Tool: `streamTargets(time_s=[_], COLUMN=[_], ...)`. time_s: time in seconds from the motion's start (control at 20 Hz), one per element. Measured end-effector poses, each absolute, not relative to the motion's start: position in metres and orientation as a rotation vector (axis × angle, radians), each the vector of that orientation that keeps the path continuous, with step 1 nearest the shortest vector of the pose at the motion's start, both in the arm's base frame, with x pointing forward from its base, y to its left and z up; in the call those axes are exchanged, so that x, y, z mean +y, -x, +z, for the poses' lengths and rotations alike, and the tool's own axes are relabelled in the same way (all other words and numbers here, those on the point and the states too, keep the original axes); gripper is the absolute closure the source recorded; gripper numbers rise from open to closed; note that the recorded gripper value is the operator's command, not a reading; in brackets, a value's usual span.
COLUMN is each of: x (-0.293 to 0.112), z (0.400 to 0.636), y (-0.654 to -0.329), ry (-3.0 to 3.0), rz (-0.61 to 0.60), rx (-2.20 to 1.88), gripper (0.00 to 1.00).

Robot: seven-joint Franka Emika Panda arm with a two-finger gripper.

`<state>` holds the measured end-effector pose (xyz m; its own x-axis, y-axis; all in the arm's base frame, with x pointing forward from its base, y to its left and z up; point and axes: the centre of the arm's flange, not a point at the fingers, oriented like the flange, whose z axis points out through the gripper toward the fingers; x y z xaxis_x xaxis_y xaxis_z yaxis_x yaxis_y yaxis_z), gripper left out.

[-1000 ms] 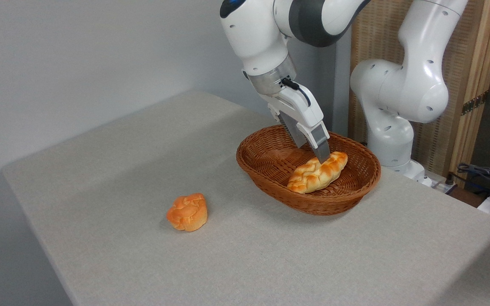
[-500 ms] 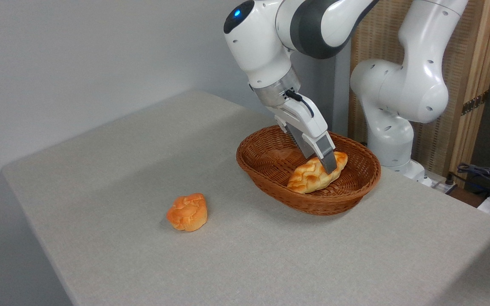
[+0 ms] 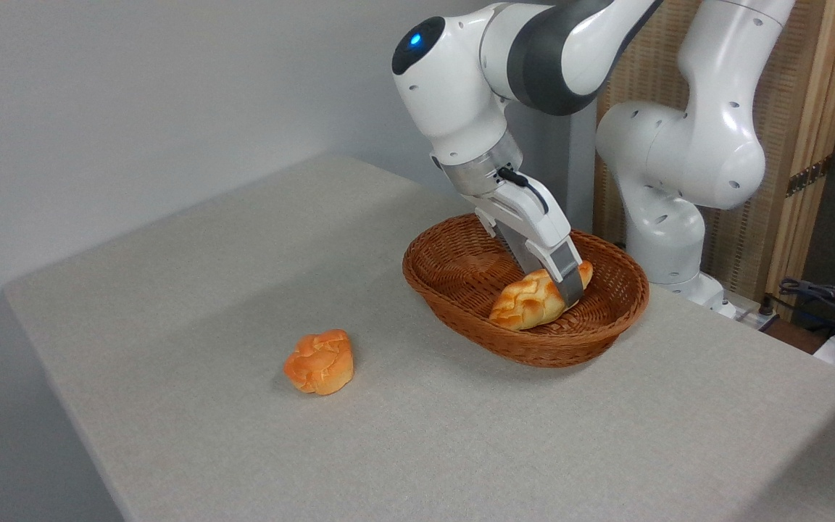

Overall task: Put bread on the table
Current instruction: 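Lift the braided loaf up out of the basket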

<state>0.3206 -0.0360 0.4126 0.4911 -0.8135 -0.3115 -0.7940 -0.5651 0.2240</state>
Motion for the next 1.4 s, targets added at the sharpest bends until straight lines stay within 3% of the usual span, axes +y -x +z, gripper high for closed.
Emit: streamTargets(time_s=[0.15,0.2,0.4,0.5,1.1,1.4], x=[-0.036,-0.036,-0.037,-0.037,-0.036,-0.041], z=[0.409,0.409,0.408,0.407,0.412,0.469], y=[-0.321,-0.321,-0.323,-0.324,-0.325,-0.334], ry=[-2.673,-2.674,-2.684,-2.686,-2.690,-2.684], rz=[-0.587,-0.582,-0.552,-0.546,-0.535,-0.522], rx=[-1.444,-1.445,-1.451,-1.450,-1.448,-1.424], gripper=[0.08,0.14,0.58,0.68,0.75,0.75])
